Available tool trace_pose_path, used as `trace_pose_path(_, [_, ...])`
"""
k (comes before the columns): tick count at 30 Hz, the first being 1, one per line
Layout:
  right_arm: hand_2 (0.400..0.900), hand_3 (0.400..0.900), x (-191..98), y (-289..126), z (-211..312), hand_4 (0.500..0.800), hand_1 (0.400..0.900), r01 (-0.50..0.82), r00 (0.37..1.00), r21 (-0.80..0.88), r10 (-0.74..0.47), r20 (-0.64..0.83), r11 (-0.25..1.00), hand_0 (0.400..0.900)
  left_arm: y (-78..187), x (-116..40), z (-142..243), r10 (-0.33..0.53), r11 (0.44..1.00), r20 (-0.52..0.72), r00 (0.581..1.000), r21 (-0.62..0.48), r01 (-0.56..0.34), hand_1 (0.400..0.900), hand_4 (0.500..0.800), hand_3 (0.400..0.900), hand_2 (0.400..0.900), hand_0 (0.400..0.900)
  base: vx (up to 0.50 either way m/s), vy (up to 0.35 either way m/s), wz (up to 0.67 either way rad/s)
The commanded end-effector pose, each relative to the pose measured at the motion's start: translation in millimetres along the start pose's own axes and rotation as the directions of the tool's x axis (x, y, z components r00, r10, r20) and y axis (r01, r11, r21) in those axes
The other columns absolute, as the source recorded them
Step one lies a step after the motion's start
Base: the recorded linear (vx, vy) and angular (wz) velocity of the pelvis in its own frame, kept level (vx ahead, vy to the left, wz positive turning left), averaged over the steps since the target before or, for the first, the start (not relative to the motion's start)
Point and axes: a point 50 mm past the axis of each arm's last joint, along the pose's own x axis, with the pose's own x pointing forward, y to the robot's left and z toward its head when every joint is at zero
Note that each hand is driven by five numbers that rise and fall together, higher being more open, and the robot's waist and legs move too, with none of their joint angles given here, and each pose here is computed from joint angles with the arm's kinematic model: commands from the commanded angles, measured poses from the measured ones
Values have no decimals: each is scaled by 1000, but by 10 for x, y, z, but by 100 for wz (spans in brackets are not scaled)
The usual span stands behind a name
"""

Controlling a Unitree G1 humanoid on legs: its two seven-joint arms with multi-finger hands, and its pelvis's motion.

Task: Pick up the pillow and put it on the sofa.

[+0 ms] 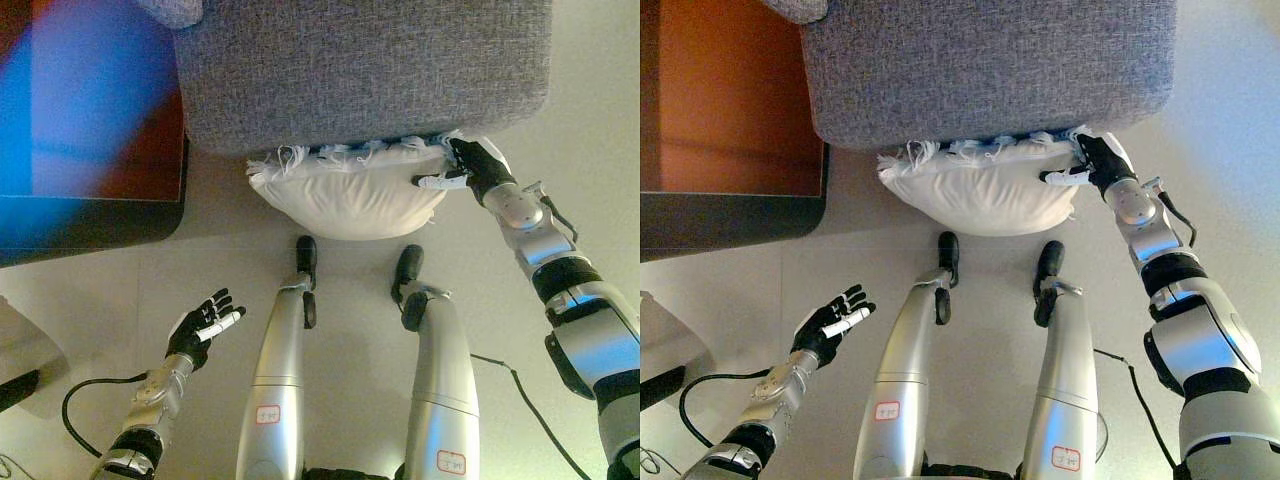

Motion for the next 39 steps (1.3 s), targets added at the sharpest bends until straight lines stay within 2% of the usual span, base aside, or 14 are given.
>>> trace_pose_path(1, [400,400,37,-305,412,500,400,36,991,-78,-25,133,996,400,159,-201,-96,37,999,23,999,-21,-36,900,800,900,900,900,-32,51,1])
trace_pose_path(23, [400,400,9,-407,251,500,400,50,997,-104,-44,60,993,400,196,-220,-100,40,999,15,999,-22,-40,900,800,900,900,900,-5,13,0])
trace_pose_path(32, [400,400,-78,-170,-126,500,400,10,999,-105,-13,-36,994,400,206,-229,-215,61,998,-69,996,19,-60,900,800,900,900,900,-51,17,-7])
trace_pose_path(36, [400,400,-160,-2,-289,500,400,-55,997,-139,47,-61,989,400,221,-234,-289,79,996,-147,986,55,-72,900,800,900,900,900,32,47,-7])
trace_pose_path(39, [400,400,-246,158,-368,500,400,-127,990,-182,114,-79,975,400,280,-322,-438,110,993,-239,965,74,-95,900,800,900,900,900,171,82,-17])
